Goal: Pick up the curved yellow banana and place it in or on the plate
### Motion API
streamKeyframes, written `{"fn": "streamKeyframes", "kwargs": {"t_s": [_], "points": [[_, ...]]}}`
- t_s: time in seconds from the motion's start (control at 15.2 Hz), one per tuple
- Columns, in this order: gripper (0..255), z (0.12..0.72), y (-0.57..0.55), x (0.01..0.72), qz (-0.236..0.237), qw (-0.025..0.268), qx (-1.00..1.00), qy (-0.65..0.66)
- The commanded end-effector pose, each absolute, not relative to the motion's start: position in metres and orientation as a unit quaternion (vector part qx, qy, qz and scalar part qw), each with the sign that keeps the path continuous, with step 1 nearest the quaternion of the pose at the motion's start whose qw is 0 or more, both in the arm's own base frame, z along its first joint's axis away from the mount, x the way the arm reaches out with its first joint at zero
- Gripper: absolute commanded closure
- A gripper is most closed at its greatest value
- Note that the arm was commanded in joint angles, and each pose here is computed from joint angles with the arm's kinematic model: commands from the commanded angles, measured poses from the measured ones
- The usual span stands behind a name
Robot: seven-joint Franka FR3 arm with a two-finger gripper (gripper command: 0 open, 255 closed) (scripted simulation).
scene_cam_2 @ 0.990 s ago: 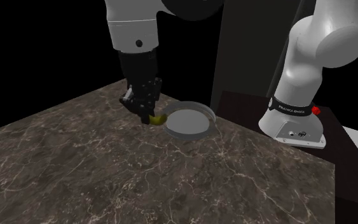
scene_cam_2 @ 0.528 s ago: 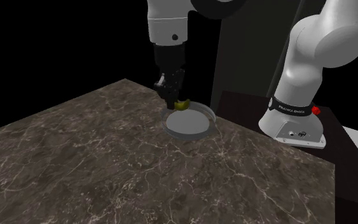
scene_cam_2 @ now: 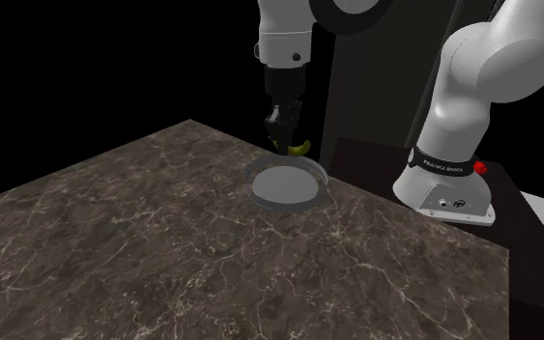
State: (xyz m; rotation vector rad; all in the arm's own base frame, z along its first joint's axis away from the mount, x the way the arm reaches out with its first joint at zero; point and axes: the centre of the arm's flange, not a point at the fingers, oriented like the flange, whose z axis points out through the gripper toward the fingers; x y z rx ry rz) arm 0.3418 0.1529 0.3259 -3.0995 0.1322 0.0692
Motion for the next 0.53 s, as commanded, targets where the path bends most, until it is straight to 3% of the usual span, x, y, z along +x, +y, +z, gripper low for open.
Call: {"fn": "streamKeyframes", "kwargs": {"t_s": [0.0, 0.46], "points": [[255, 0.316, 0.152, 0.340, 0.022, 0.019, -0.999, 0.042], [255, 0.279, 0.152, 0.340, 0.022, 0.019, -0.999, 0.042]]}}
